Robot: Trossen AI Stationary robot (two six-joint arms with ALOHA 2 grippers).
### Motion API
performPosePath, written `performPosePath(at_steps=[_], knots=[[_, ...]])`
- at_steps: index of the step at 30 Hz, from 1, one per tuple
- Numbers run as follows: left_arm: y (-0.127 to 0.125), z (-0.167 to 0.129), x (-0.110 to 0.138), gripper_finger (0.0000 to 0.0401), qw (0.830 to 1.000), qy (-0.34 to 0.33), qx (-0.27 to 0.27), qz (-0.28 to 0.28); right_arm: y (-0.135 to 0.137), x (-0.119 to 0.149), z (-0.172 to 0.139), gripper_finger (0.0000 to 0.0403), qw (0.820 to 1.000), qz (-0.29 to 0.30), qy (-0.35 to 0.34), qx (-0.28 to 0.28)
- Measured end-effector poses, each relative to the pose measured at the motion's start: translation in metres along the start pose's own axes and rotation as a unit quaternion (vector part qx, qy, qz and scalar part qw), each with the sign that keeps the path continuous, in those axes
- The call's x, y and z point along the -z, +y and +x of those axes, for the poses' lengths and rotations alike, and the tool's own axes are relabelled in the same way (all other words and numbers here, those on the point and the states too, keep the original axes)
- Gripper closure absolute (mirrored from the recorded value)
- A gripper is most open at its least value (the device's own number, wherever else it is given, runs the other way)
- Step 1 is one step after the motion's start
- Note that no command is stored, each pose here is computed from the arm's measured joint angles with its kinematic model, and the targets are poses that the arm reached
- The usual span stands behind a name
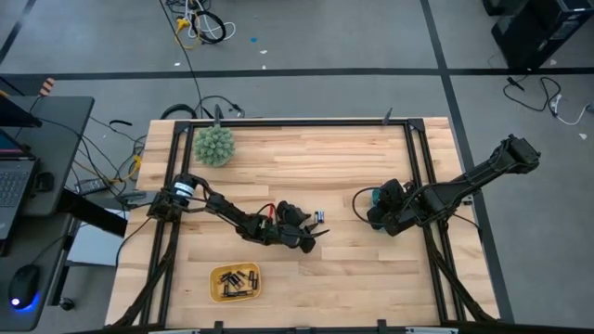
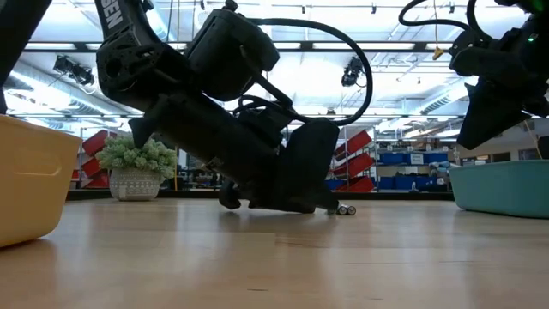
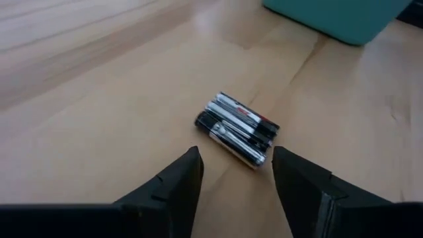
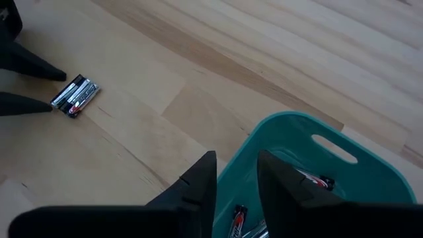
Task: Sort batteries
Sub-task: Put the silver battery into the green bin
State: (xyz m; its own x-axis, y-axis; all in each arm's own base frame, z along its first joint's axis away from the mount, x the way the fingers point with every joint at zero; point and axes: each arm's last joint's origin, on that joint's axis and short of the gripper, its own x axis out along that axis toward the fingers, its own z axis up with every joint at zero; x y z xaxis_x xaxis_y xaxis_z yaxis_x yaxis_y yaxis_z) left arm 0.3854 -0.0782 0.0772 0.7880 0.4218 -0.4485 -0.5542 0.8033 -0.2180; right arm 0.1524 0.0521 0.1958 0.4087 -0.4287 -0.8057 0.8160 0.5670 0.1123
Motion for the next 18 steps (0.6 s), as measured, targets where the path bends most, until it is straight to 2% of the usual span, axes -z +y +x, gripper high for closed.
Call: performPosePath(at_steps=[18], knots=[[0.0074, 0.0029, 0.0002, 0.0213, 0.999, 0.014, -0.030, 0.026, 0.0008, -0.0001, 0.0000, 0.0307, 1.000, 0.002, -0.001, -0.004]])
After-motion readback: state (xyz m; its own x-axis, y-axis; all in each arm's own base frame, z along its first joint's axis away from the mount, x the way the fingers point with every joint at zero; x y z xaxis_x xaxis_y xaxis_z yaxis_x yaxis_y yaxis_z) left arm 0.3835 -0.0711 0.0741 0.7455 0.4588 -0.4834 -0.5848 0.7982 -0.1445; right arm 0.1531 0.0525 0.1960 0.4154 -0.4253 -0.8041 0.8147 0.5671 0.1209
